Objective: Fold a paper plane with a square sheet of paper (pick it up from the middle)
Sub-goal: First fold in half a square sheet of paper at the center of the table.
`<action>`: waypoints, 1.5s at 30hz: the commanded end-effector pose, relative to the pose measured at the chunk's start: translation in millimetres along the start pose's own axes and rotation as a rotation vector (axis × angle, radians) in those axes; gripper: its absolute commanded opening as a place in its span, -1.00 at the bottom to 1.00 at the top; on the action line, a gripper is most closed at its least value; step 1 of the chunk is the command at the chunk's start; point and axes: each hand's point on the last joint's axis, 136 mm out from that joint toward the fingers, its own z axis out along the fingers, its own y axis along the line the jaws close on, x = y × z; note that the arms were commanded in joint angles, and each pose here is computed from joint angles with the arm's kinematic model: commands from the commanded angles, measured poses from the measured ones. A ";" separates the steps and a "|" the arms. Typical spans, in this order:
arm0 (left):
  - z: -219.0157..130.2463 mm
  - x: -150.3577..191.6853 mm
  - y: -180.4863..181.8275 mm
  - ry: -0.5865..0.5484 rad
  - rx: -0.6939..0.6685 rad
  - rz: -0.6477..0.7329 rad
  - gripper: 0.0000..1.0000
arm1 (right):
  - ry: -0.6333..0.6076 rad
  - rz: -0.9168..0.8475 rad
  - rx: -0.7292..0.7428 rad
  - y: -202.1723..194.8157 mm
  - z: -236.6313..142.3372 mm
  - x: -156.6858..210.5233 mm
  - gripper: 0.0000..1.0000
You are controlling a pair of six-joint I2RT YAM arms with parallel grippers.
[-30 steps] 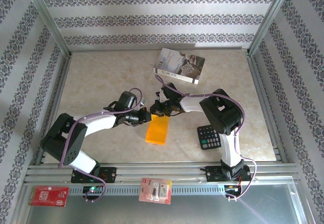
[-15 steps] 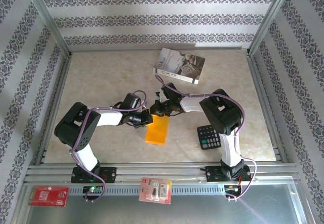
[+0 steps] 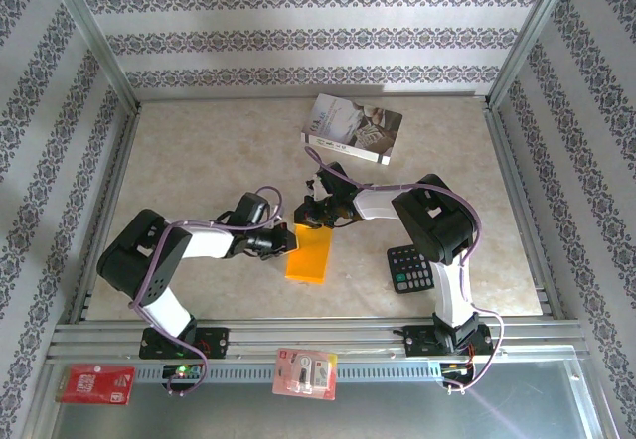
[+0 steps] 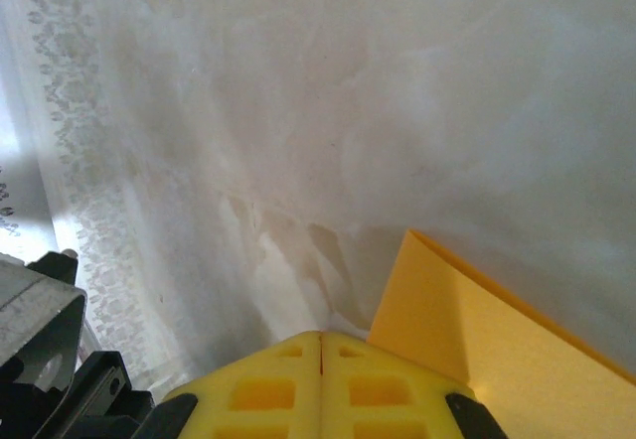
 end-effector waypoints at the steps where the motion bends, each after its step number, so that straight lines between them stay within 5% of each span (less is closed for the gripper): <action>1: 1.3 44.6 20.7 0.122 -0.053 -0.081 -1.00 | 0.030 0.117 0.212 -71.8 13.5 20.0 -1.00; 37: -24.4 130.0 36.5 0.254 -0.163 -0.053 -1.00 | 0.037 0.104 0.243 -73.0 16.1 22.4 -1.00; 41: -34.4 115.0 1.2 0.198 -0.060 0.033 -1.00 | 0.056 0.079 0.223 -68.2 17.4 23.1 -1.00; 45: -54.5 81.7 -30.7 0.028 0.007 0.148 -0.82 | 0.101 -0.030 0.118 -37.9 16.7 21.4 -1.00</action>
